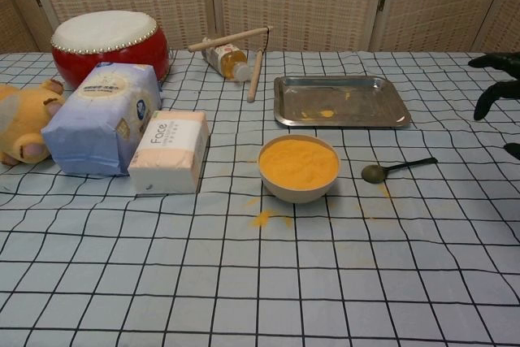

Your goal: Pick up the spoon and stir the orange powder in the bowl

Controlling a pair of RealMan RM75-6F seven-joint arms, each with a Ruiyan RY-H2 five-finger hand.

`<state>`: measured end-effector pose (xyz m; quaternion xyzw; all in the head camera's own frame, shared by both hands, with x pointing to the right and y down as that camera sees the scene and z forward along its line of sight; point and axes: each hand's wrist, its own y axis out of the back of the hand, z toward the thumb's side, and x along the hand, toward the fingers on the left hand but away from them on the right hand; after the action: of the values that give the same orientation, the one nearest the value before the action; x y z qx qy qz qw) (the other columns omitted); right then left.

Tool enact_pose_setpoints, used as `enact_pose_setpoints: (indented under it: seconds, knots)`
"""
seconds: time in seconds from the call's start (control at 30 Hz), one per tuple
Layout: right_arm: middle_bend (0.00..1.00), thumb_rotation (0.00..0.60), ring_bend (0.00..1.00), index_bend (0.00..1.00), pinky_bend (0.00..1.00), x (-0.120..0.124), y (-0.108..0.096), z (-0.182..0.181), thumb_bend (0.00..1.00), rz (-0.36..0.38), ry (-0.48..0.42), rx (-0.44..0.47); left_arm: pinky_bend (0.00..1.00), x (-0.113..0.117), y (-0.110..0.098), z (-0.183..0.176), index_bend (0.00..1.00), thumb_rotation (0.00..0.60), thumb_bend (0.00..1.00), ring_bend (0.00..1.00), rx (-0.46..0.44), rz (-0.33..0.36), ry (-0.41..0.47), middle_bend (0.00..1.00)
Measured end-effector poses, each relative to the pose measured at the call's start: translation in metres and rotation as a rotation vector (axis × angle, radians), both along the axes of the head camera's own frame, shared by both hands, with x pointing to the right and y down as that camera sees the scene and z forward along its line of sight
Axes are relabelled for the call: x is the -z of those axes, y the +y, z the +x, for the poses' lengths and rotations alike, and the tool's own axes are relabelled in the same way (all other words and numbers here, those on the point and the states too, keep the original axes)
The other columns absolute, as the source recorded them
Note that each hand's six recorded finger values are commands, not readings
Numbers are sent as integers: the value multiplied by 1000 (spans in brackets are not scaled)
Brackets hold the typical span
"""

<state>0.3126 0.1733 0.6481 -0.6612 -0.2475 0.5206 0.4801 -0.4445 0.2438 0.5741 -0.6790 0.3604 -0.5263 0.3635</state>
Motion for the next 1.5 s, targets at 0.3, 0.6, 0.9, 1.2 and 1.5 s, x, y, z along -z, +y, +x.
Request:
enact_pose_setpoints:
  seconds: [0.3,0.6,0.9,1.2,1.5]
  knots:
    - [0,600,0,497,0,-56,-25,-29,317,-45,73,16,71,1,0,-3,0,600,443,0,-2,-16,22,0]
    - [0,600,0,474,0,-83,-32,-47,315,-93,97,24,72,0,0,-5,0,600,443,0,-4,-27,21,0]
    - [0,600,0,470,0,-93,-33,-61,313,-109,106,44,72,0,0,-4,0,600,443,0,-10,-32,25,0]
    - [0,600,0,470,0,-103,-32,-74,313,-118,117,51,71,3,0,-7,0,600,444,0,-2,-28,37,0]
    - [0,600,0,482,0,-113,-32,-84,311,-129,125,51,72,5,-1,-9,0,600,444,0,2,-30,41,0]
